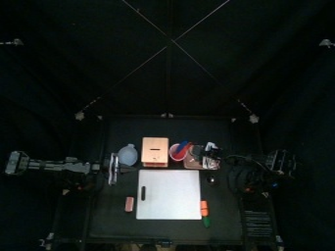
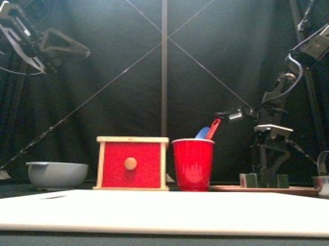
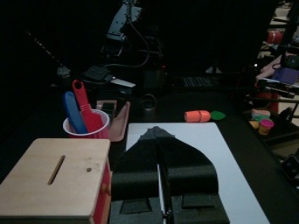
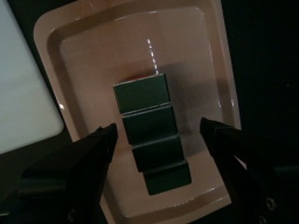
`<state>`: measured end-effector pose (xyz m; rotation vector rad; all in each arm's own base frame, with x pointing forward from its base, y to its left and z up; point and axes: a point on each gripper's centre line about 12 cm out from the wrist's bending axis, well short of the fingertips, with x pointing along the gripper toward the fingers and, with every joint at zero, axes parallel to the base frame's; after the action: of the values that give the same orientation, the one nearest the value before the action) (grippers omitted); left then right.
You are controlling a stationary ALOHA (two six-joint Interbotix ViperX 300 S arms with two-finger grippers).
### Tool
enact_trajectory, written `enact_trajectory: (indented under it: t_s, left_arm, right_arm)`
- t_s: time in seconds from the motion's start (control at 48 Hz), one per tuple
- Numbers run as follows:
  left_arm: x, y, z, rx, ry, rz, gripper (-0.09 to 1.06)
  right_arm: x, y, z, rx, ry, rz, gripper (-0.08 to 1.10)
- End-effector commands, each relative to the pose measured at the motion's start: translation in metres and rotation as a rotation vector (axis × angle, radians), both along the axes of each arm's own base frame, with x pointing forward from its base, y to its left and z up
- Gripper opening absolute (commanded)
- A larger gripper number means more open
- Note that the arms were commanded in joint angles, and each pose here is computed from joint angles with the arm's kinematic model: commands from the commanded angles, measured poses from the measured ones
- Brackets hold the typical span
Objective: Place sushi on board then cut the sushi with the knife then place the pieces on the plate
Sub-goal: Place the sushi on the board
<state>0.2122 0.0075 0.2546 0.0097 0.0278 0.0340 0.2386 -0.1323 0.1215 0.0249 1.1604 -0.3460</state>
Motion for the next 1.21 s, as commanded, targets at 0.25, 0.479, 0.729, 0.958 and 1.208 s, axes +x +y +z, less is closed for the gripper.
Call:
enact_trajectory:
  t_s: [0.25,0.479,0.729,0.958,1.208]
  left_arm:
    - [0.001,0.001,0.004,0.001,-0.015,0.006,-0.03]
    - [0.001,0.002,0.003,0.000,-0.012,0.008,-0.03]
    - [0.001,0.002,0.003,-0.001,-0.012,0.008,-0.03]
    - [0.001,0.002,0.003,-0.001,-0.014,0.008,-0.03]
    - [0.001,0.002,0.003,-0.001,-0.014,0.010,-0.03]
  right_arm:
    - [0.009,-0.004,-0.003,-0.001,-0.011,0.004,0.96]
    - [0.007,-0.002,-0.002,0.006,-0.007,-0.003,0.70]
    - [0.011,0.007,0.014,0.014,-0.013,0.010,0.63]
    - [0.014,0.021,0.041,0.022,-0.058,0.025,0.64]
    - [0.022,0.040,0.064,0.051,-0.128,0.052,0.64]
